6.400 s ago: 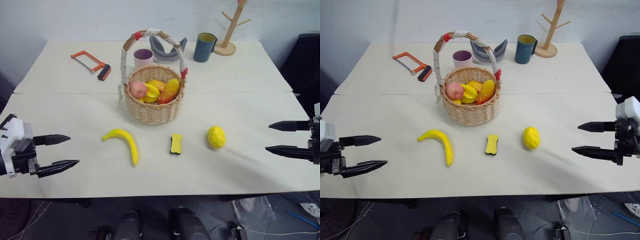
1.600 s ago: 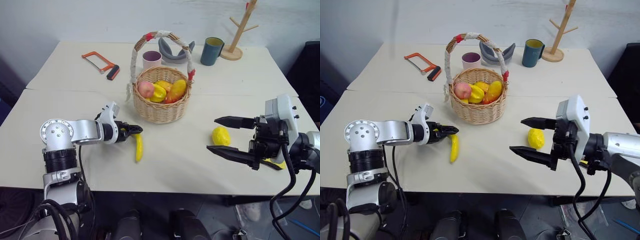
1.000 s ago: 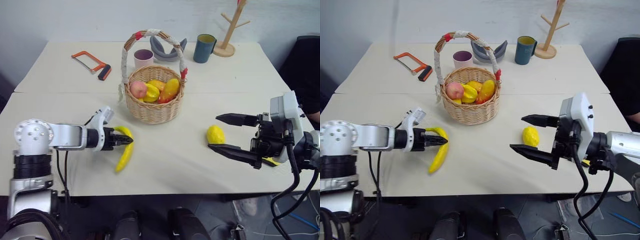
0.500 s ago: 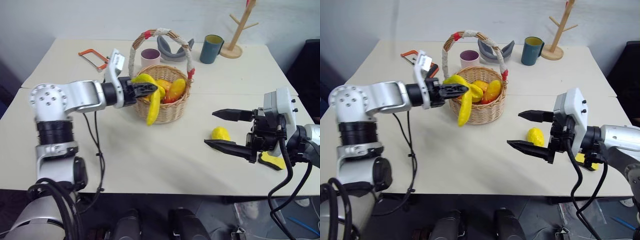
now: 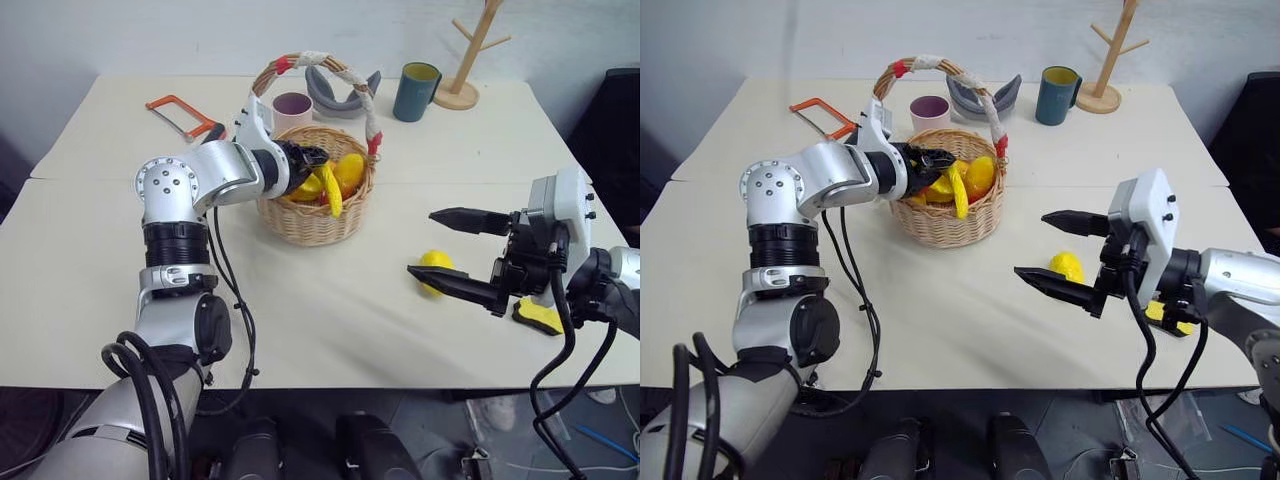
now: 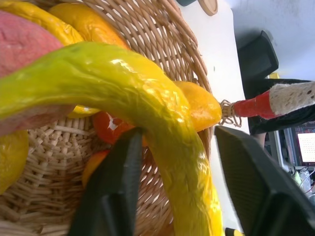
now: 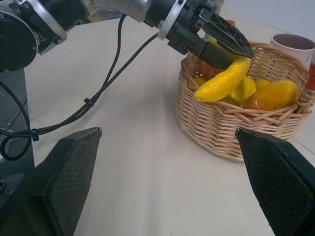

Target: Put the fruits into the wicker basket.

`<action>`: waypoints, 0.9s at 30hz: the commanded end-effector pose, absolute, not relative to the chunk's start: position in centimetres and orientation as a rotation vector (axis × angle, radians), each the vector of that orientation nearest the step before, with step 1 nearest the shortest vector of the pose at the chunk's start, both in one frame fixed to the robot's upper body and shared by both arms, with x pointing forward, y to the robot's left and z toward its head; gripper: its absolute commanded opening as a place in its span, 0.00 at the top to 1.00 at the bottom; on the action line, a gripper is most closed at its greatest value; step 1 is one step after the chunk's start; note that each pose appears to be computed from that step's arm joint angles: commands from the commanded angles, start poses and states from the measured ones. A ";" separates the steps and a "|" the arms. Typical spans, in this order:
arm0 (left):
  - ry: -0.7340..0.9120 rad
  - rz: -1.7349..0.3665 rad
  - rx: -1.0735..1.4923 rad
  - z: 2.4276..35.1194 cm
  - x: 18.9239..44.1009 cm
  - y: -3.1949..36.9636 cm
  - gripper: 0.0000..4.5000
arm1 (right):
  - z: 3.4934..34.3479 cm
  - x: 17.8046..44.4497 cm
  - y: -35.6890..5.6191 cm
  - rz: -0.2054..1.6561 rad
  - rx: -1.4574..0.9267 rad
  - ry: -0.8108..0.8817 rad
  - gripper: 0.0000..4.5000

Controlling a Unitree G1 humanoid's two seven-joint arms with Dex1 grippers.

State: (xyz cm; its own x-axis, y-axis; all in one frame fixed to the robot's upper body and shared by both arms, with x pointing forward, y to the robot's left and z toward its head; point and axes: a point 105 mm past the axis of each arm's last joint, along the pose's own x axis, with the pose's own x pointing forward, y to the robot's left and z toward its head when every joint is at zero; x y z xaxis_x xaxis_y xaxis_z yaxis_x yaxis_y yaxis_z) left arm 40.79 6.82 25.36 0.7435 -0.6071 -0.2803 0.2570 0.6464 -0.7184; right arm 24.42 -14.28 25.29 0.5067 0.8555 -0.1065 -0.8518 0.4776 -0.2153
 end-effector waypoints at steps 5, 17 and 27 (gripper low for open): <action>0.332 -0.642 -0.662 29.0 39.1 9.8 0.23 | 26.9 24.1 -14.5 1.028 -0.279 -0.087 0.00; 0.010 -1.289 0.196 27.6 27.7 11.8 0.20 | 23.6 25.0 -18.6 0.817 -0.276 0.088 0.00; 0.005 -1.509 0.371 27.0 25.3 12.8 0.01 | 19.2 25.4 -20.6 0.610 -0.196 0.186 0.00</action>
State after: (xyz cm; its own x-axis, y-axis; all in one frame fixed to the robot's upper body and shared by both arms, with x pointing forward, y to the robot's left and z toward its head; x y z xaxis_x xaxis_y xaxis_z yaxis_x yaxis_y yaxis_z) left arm 25.44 12.97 26.32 0.0853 -0.9680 -0.2358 0.9815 0.0410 0.1868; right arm 24.56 -20.41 19.27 0.7564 0.5993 -0.2621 -0.6382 0.7640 -0.0949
